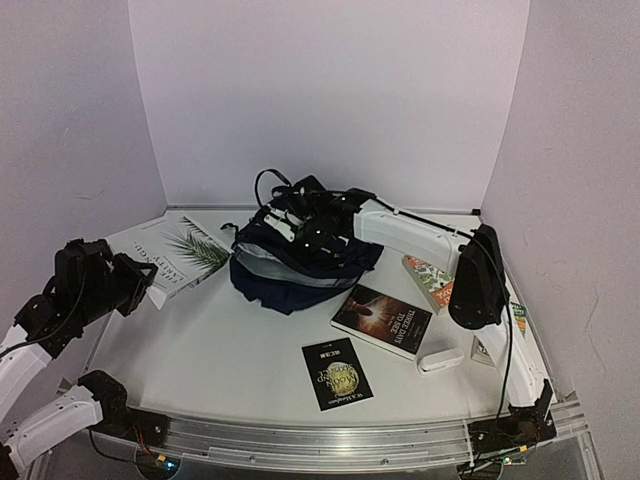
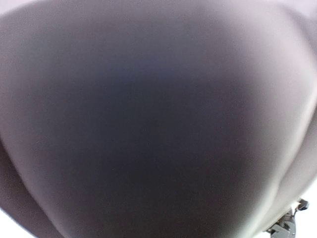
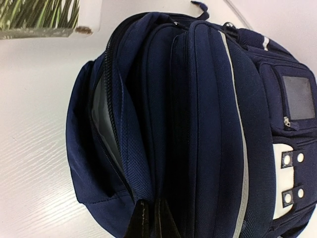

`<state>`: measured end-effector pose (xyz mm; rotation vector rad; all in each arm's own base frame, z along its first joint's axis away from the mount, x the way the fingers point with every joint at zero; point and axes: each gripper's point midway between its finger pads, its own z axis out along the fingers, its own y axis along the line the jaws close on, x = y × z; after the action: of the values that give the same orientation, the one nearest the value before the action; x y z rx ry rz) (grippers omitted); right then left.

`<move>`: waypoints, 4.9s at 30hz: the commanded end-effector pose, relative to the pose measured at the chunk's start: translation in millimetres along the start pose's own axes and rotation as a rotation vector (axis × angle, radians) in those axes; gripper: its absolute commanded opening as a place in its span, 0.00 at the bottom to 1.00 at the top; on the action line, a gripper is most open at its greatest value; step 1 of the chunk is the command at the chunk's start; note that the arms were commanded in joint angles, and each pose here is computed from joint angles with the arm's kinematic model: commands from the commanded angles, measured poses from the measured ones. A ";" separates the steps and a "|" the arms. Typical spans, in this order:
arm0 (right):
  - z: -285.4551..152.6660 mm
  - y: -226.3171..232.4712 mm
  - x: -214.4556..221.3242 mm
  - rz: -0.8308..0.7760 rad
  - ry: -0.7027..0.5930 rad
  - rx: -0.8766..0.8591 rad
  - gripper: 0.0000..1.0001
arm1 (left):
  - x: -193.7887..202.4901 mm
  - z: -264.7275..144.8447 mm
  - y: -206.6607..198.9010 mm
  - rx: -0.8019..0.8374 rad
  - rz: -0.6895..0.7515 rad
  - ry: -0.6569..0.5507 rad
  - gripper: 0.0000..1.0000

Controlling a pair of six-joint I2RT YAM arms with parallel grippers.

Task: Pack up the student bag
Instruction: Place the book in the student bag.

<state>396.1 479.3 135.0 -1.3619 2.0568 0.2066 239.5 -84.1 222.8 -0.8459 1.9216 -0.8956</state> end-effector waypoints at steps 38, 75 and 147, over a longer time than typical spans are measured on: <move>29.1 58.5 39.5 -0.058 0.110 -0.134 0.50 | -3.7 -7.1 -7.6 0.048 0.007 -0.018 0.02; 31.7 42.8 45.8 -0.069 0.130 -0.075 0.03 | 6.9 -7.5 -1.1 0.058 -0.009 0.024 0.01; -171.9 33.8 -150.0 -0.074 -0.577 -0.340 0.00 | 80.1 207.5 -95.3 0.652 -0.401 0.144 0.01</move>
<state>354.2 518.7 243.5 -1.3905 1.8524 0.7464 380.0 -237.1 108.8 -0.9043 1.7962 -1.5085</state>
